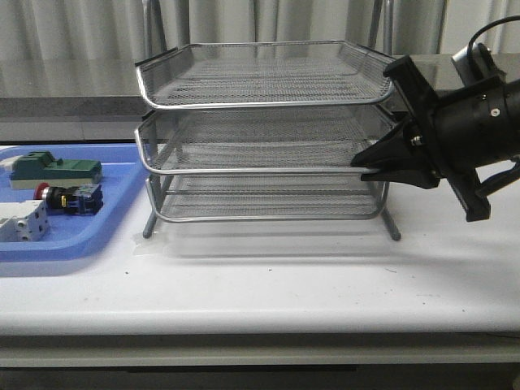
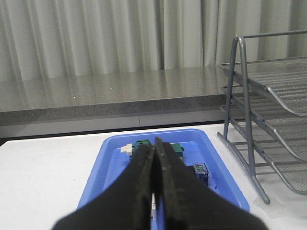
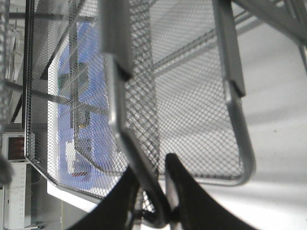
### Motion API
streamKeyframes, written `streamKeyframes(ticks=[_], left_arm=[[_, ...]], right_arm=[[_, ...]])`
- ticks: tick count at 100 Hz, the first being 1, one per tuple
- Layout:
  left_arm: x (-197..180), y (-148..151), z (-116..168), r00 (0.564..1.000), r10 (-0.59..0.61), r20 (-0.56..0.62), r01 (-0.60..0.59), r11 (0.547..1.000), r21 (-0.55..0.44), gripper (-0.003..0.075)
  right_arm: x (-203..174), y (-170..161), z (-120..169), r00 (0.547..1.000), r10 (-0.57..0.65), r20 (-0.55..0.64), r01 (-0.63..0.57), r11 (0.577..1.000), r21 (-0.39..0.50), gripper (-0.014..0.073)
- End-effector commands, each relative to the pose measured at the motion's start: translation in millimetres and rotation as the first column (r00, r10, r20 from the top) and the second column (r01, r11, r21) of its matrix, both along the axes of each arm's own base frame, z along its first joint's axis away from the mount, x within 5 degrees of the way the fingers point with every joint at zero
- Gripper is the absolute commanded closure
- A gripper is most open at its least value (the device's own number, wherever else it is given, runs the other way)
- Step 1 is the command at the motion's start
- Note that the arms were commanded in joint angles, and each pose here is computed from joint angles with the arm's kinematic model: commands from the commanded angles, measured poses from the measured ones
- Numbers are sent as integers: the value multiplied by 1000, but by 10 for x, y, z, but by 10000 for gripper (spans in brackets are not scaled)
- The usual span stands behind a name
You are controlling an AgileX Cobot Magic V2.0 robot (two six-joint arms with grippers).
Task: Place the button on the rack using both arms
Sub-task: 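Pull the middle mesh tray out toward the robot with the right gripper, then release the tray and withdraw the right gripper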
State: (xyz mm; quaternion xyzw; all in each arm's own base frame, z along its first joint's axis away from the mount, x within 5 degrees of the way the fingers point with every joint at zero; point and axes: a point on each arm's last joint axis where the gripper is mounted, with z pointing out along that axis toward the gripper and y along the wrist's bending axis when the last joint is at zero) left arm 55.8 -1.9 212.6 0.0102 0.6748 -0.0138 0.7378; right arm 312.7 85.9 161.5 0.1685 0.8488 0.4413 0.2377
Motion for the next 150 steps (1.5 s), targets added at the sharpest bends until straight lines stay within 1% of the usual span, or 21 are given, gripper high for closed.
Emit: streamKeyframes(ticks=[1,9,29,50,66,71,78,83,85,90,95,97,102,114,129,136,141,150], left_arm=[[-18,-4,-30,997,-6,72,7,1000,-16,741],[-18,-4,-30,997,-6,72,7,1000,-16,741],[-18,-4,-30,997,-6,72,7,1000,-16,741],[-18,-4,-30,997,-6,72,7,1000,-16,741],[-18,-4,-30,997,-6,72,7,1000,-16,741],[-18,-4,-30,997,-6,72,7,1000,-16,741],[-18,-4,-30,997,-6,72,7,1000,-16,741],[-18,-4,-30,997,-6,72,7,1000,-16,741],[-18,-4,-30,997,-6,72,7,1000,-16,741],[-18,-4,-30,997,-6,72,7,1000,-16,741],[-18,-4,-30,997,-6,72,7,1000,-16,741],[-18,-4,-30,997,-6,72,7,1000,-16,741],[-18,-4,-30,997,-6,72,7,1000,-16,741],[-18,-4,-30,997,-6,72,7,1000,-16,741],[-18,-4,-30,997,-6,72,7,1000,-16,741],[-18,-4,-30,997,-6,72,7,1000,-16,741],[-18,-4,-30,997,-6,72,7,1000,-16,741],[-18,-4,-30,997,-6,72,7,1000,-16,741]], right_arm=[[-155,50,60,993,108,57,-108,994,-4,660],[-280,53,8,990,133,45,-133,991,1,660],[-648,15,-95,987,161,12,-160,987,-31,660],[-958,-21,-77,986,165,9,-164,985,-46,660],[-1053,-49,-26,988,148,32,-146,987,-68,654],[-1056,-55,-5,988,145,43,-142,987,-77,624],[-1060,-56,33,987,146,66,-141,987,-81,536],[-1067,-54,63,984,154,87,-147,986,-84,433],[-1070,-52,78,983,157,95,-149,985,-83,404],[-1080,-47,115,980,162,114,-154,985,-78,290],[-1094,-40,160,976,169,137,-161,984,-71,201],[-1098,-37,174,974,173,145,-165,984,-69,170],[-1116,-31,221,969,183,168,-174,983,-65,126],[-1177,-25,298,952,228,205,-212,973,-95,120],[-1286,-31,356,939,287,190,-263,954,-144,120],[-1343,-50,377,936,309,167,-278,943,-184,120],[-1385,-74,390,934,327,145,-289,929,-231,120],[-1438,-129,464,939,322,119,-274,912,-306,127]])
